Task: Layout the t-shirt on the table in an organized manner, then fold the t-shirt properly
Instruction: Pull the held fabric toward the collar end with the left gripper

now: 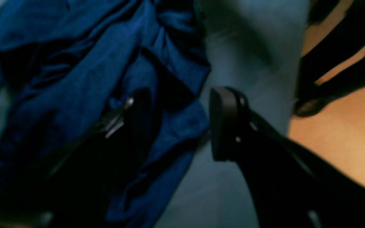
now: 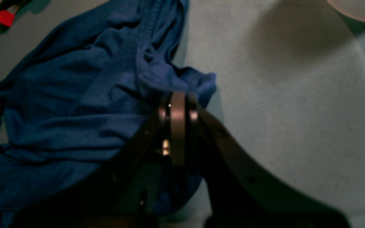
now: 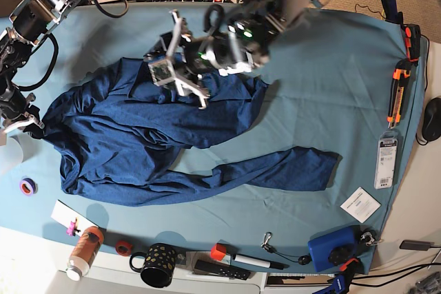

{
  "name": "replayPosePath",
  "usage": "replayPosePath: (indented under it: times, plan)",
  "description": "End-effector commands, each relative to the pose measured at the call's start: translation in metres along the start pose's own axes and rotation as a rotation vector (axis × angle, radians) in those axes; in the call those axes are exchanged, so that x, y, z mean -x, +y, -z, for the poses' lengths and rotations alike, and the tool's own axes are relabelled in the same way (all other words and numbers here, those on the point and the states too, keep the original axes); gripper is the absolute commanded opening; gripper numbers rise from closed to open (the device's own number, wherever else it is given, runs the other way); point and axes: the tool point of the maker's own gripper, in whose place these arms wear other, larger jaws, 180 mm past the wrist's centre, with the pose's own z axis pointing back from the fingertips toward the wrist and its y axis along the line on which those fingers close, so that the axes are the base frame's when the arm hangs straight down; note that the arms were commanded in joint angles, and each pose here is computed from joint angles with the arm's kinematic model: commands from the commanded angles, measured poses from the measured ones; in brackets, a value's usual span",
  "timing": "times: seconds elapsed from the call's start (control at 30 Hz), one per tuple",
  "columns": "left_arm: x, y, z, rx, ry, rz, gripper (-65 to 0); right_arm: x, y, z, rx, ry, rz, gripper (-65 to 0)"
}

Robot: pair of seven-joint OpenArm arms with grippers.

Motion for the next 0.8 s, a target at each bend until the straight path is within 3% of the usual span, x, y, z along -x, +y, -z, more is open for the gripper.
replayPosePath:
  times: [0.0, 0.3, 0.53, 0.77]
  plan:
    - [-0.020, 0.002, 0.001, -0.020, -0.053, 0.030, -35.8, -0.027, 0.001, -0.008, -0.005, -0.068, -0.025, -65.0]
    - [0.017, -0.014, 0.023, -0.090, 0.108, 0.193, -35.8, -0.026, 0.001, -0.008, -0.005, -0.066, -0.025, -65.0]
    - [0.040, -0.003, 0.029, -0.149, 0.176, 0.218, -35.8, -0.026, 0.001, -0.008, -0.005, -0.066, -0.025, -65.0]
    - [0.042, -0.002, 0.029, -0.150, 0.181, 0.222, -37.3, -0.026, 0.001, -0.008, -0.005, -0.064, -0.025, -65.0]
